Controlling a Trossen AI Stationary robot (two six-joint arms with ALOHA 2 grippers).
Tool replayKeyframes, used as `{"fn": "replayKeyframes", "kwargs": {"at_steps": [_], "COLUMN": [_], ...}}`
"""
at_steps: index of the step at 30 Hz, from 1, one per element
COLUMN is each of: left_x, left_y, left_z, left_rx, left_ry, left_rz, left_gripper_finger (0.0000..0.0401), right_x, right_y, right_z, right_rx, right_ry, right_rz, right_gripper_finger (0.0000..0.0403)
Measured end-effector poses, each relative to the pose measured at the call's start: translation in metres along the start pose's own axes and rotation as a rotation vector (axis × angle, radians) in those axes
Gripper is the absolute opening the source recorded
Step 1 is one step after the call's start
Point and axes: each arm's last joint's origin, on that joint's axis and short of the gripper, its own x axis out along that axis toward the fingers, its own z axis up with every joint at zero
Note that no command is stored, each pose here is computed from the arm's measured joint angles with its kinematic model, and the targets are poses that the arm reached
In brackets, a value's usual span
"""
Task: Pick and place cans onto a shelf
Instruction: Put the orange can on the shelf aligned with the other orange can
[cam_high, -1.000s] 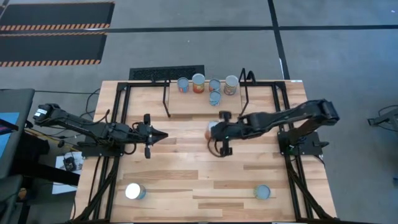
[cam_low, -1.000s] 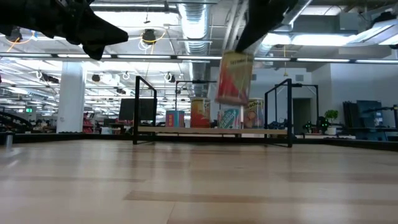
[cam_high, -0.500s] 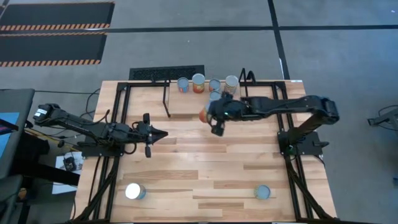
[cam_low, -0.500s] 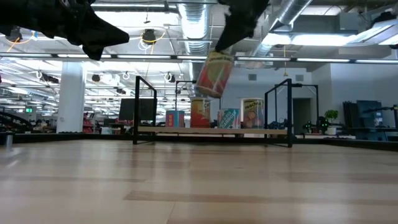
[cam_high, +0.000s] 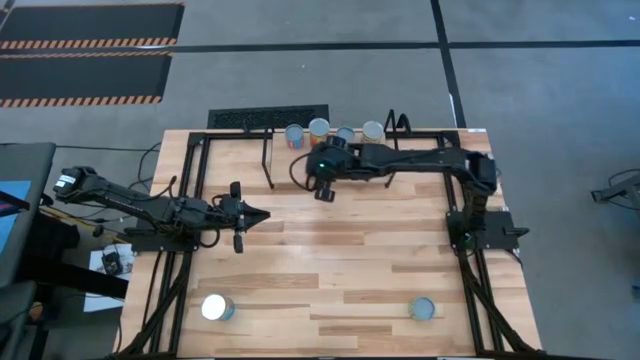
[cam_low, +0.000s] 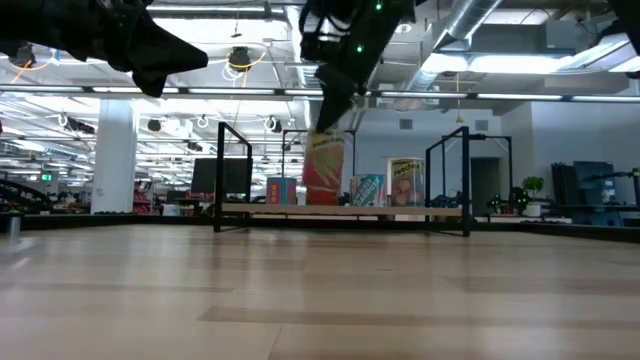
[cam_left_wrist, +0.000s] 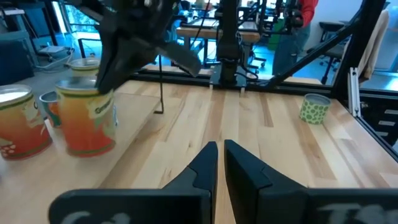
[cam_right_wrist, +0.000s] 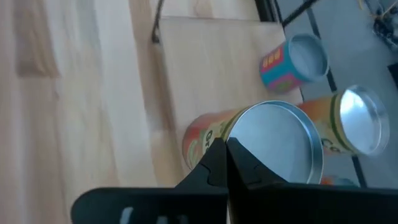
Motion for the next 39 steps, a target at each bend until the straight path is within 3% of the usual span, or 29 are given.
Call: {"fn": "replayKeyframes", "kwargs": {"at_steps": [12, 39], "left_x": [0.0, 0.0], "left_y": [0.0, 0.0], "left_z": [-0.001, -0.001], "left_rx": [0.0, -0.006], "left_ry": [0.013, 0.013], "left_rz": [-0.005, -0.005], "left_gripper_finger": [0.0018, 0.0018], "right_x": [0.035, 0.042], "right_y": [-0.013, -0.041], "right_z": [-0.007, -0.008], "right_rx": [-0.02, 0.035], "right_ry": [0.066, 0.036], "right_rz": [-0.052, -0.096], "right_gripper_finger": [0.0005, 0.0065]}}
